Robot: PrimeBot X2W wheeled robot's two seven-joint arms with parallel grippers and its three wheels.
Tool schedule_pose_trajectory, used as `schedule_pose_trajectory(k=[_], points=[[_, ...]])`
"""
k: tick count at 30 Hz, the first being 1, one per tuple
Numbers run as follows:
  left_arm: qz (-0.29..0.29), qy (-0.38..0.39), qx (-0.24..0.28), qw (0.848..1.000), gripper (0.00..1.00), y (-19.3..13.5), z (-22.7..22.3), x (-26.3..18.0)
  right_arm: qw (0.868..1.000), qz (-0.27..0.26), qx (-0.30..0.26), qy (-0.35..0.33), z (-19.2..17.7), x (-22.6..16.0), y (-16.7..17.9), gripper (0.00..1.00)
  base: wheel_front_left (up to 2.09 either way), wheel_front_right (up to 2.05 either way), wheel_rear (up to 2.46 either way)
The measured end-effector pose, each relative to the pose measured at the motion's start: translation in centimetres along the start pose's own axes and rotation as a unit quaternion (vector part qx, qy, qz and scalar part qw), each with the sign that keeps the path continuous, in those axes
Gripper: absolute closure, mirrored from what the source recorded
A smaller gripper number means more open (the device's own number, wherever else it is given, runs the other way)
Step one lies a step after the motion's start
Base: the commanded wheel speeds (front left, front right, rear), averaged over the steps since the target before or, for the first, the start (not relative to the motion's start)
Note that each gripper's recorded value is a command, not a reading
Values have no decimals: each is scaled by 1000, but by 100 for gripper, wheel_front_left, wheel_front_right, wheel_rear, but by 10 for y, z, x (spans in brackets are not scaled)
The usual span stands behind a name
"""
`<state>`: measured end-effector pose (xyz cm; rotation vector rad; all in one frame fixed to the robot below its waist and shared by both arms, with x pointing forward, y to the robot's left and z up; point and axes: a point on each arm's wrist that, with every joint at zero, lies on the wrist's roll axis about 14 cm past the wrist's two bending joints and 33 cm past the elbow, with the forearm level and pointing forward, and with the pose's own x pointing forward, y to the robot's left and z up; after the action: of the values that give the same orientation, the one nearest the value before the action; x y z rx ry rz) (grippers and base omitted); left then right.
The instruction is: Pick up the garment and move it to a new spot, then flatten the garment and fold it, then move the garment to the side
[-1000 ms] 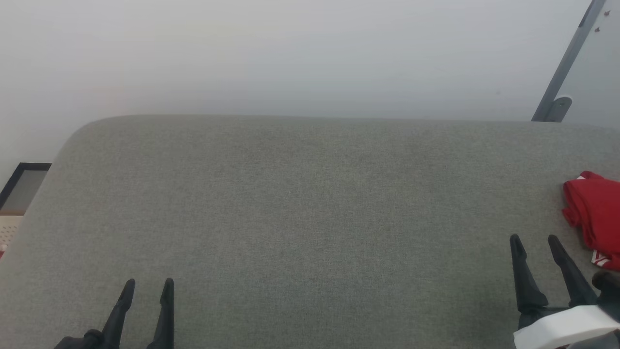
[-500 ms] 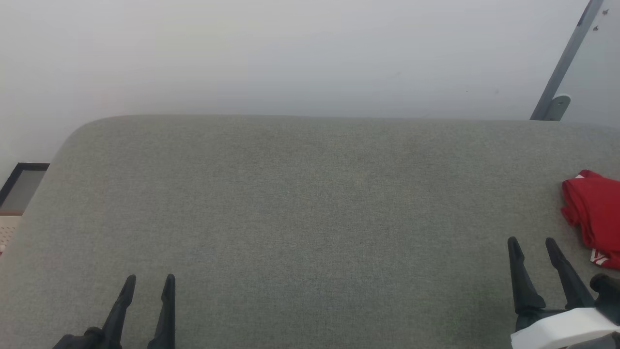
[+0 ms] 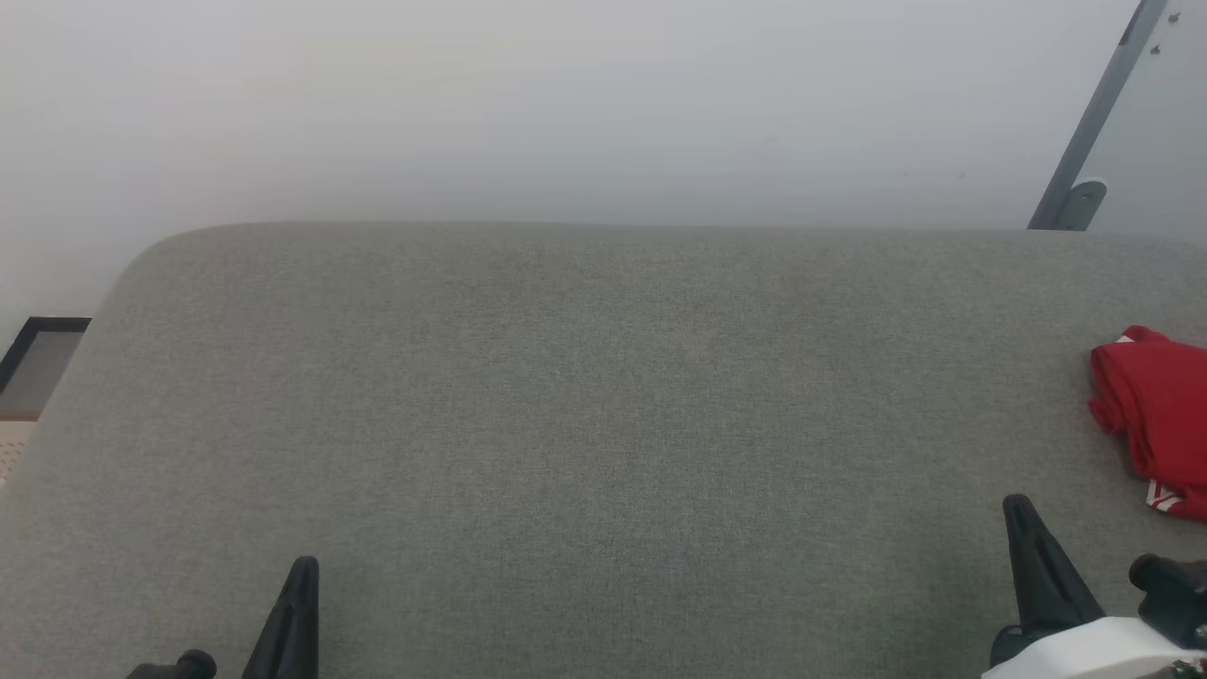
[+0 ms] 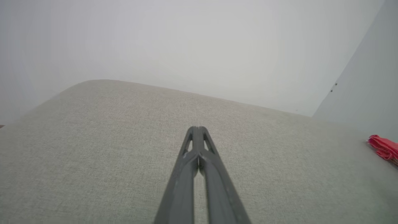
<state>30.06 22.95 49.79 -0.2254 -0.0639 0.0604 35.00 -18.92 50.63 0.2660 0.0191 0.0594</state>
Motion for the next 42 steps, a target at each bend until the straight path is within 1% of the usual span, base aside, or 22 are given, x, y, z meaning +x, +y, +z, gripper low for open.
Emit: schedule_pose_trajectory(k=[8, 18, 28, 42], points=[[17, 12, -70, 997, 100, 4, -6, 4, 997, -10, 71, 6, -5, 1, -4, 100, 0, 0, 0], [28, 18, -150, 988, 100, 4, -8, 15, 988, -15, 151, 5, -4, 7, -5, 100, 0, 0, 0], [37, 22, -224, 974, 100, 3, -10, 24, 975, -20, 221, 4, -5, 11, -6, 100, 0, 0, 0], [40, 26, -308, 950, 100, 0, -11, 36, 952, -23, 306, 1, -5, 17, -7, 100, 0, 0, 0]])
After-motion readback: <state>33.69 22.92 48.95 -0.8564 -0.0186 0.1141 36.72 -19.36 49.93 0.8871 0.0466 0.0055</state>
